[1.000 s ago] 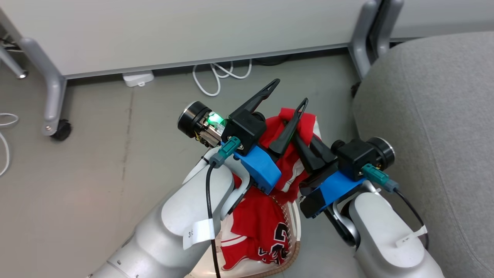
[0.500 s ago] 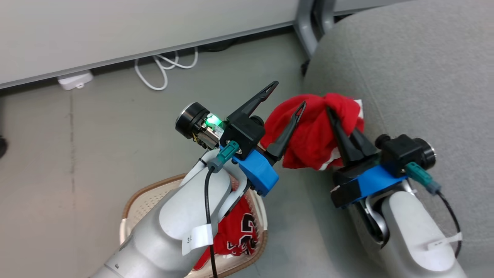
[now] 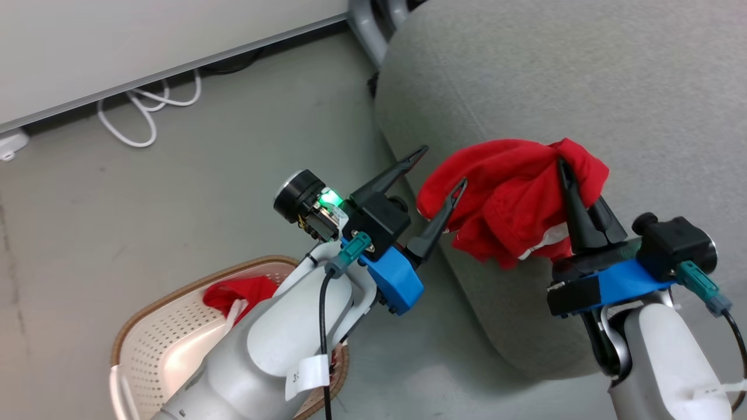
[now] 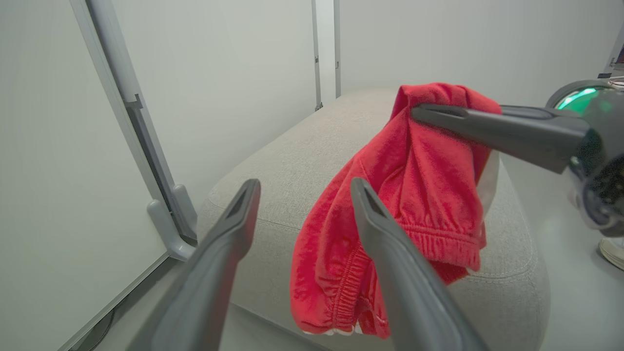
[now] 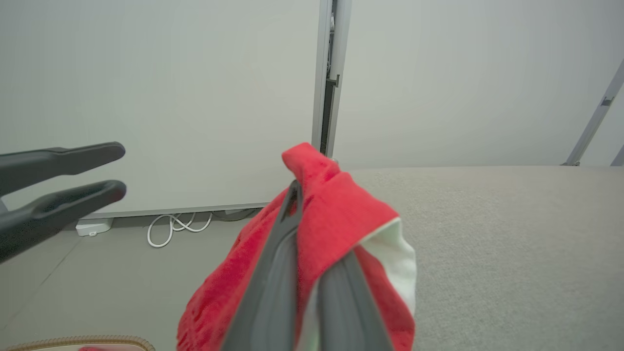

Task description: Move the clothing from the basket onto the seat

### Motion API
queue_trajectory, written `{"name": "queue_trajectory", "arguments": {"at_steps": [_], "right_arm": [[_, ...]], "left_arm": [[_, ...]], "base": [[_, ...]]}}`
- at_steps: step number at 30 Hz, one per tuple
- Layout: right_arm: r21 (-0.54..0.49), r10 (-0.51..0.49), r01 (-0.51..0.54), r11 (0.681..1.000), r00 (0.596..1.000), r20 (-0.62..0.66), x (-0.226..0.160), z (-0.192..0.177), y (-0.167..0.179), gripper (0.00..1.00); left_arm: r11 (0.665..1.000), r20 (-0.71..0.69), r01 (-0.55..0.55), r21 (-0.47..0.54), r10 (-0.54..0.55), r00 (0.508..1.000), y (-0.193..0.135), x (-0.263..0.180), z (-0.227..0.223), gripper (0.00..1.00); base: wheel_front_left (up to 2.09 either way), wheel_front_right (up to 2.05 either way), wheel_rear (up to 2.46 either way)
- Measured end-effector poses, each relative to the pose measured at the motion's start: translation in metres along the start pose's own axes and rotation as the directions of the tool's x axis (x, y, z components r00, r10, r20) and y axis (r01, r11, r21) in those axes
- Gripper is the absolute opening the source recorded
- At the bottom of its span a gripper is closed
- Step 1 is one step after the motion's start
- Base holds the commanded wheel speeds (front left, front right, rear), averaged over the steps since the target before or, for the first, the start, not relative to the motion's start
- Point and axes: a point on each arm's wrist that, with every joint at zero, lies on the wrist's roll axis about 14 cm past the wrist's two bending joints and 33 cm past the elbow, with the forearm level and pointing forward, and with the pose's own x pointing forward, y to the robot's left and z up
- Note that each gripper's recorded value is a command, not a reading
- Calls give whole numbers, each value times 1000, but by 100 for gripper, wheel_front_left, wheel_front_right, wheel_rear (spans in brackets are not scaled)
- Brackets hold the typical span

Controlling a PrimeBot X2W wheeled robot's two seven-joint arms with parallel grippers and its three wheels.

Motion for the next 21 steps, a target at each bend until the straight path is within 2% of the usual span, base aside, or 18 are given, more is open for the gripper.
{"name": "queue_trajectory", "arguments": {"at_steps": [8, 15, 21], "right_arm": [[-17, -97, 96, 995, 995, -27, -30, -5, -31, 0], [-13, -102, 102, 995, 995, -21, -32, -3, -32, 0], [-18, -100, 101, 995, 994, 33, -18, 12, -32, 0]], "left_arm": [[996, -4, 86, -15, -86, 996, -28, 12, -6, 100], [996, -2, 82, -17, -82, 997, -27, 12, -5, 100], [998, 7, 64, -26, -64, 998, -19, 12, -7, 100]], "base": [[0, 0, 0], [0, 0, 0], [0, 0, 0]]}}
